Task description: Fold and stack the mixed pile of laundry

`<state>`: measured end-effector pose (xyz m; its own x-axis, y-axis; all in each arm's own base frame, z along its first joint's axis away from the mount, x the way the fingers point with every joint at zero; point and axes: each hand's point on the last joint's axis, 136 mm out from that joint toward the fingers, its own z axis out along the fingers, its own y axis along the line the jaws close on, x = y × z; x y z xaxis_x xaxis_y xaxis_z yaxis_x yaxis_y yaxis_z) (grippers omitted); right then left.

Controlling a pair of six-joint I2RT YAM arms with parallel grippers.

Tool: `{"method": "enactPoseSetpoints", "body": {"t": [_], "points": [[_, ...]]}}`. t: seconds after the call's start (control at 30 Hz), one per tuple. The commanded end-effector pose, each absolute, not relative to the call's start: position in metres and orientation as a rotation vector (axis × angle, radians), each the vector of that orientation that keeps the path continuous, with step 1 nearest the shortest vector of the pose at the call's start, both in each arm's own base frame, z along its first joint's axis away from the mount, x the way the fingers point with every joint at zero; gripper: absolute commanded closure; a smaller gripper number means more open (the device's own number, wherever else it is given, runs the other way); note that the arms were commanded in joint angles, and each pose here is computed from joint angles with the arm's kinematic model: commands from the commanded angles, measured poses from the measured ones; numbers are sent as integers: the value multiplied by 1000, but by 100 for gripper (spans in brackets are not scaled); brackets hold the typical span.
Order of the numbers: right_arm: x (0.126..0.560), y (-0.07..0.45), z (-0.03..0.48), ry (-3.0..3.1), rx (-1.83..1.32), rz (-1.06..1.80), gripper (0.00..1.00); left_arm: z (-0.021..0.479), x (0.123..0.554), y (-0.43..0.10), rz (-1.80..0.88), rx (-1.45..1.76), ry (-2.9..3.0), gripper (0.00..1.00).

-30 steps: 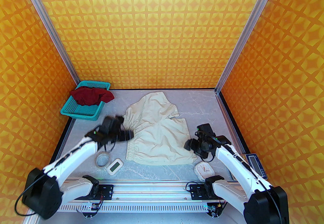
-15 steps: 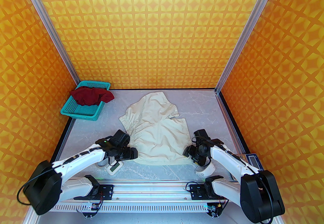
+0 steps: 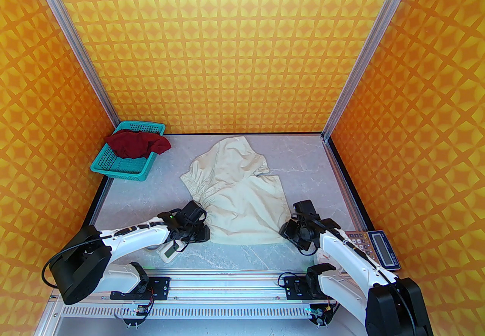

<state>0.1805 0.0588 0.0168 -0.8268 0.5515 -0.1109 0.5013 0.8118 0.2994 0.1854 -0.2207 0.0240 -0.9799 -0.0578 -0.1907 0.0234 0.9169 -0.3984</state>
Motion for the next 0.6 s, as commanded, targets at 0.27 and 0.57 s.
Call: {"method": "enactPoseSetpoints", "body": {"t": [0.27,0.57], "points": [[257,49,115,2614,577,278,100,124,226,-209,-633,7,2528,100],[397,83,200,2398,463,414,100,178,332,-183,-605,-138,2486,100]]}}
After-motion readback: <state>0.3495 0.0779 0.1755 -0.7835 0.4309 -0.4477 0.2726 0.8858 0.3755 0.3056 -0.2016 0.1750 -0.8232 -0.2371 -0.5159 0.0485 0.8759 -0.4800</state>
